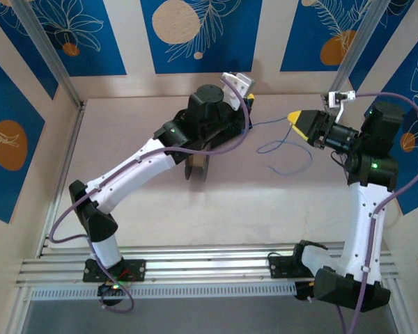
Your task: Wrap the cables
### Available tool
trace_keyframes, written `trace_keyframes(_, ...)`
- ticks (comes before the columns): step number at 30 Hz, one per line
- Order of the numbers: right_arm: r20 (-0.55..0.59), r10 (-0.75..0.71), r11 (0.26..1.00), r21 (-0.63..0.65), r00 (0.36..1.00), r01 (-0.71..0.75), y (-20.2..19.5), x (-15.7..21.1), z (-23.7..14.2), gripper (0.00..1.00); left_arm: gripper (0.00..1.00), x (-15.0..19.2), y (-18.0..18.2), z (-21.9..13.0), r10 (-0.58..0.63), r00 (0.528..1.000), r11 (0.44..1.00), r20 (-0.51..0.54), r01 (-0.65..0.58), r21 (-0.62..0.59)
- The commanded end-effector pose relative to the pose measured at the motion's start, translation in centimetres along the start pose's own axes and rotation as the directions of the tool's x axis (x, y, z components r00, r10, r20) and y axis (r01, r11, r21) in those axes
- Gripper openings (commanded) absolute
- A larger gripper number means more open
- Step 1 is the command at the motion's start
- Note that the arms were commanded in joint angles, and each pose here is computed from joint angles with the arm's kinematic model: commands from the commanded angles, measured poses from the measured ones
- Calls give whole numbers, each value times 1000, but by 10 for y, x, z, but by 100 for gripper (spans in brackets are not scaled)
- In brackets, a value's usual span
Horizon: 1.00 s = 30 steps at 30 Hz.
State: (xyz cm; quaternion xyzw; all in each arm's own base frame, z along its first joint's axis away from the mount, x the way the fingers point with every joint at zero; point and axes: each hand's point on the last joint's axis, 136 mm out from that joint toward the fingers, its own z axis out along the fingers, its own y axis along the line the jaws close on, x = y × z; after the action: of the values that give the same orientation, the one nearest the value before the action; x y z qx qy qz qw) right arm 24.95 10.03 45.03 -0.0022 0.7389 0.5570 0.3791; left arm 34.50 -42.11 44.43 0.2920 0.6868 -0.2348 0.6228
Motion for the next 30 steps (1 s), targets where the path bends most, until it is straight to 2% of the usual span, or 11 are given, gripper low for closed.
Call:
trace_keyframes(1, -65, -54, 994, -99, 996, 48, 41, 12, 2, 60, 0, -22, -2, -1, 47, 997, 998, 69, -44, -43)
trace_keyframes(5, -53, -82, 991, -106, 995, 76, 56, 10, 2, 60, 0, -21, -3, -1, 43, 997, 998, 66, -40, -44)
trace_keyframes(9, -98, -92, 986, -145, 991, 77, 59, 16, 14, 57, 0, -19, -4, -2, 8, 999, 999, 43, -7, -32)
trace_keyframes(13, -75, -197, 966, -186, 978, 180, 80, 24, 10, 59, 0, -17, -3, -9, -37, 999, 999, 22, 38, -31)
trace_keyframes(15, -81, -202, 962, -205, 976, 182, 88, 24, 10, 60, 0, -16, -3, -14, -51, 998, 998, 30, 52, -21)
trace_keyframes(19, -145, -112, 975, -207, 983, 81, 78, 20, 23, 47, 0, -15, 4, -22, -90, 994, 995, 61, 92, -31)
trace_keyframes(24, -153, -264, 946, -236, 952, 224, 74, 42, 40, 44, 0, -13, 15, -25, -247, 969, 969, -18, 246, -35)
trace_keyframes(28, -149, -348, 919, -248, 926, 305, 67, 54, 53, 38, 0, -8, 15, -30, -368, 926, 930, -79, 368, -18)
trace_keyframes(30, -150, -382, 913, -215, 912, 347, 59, 59, 62, 37, 0, -5, 18, -33, -426, 899, 904, -101, 426, -23)
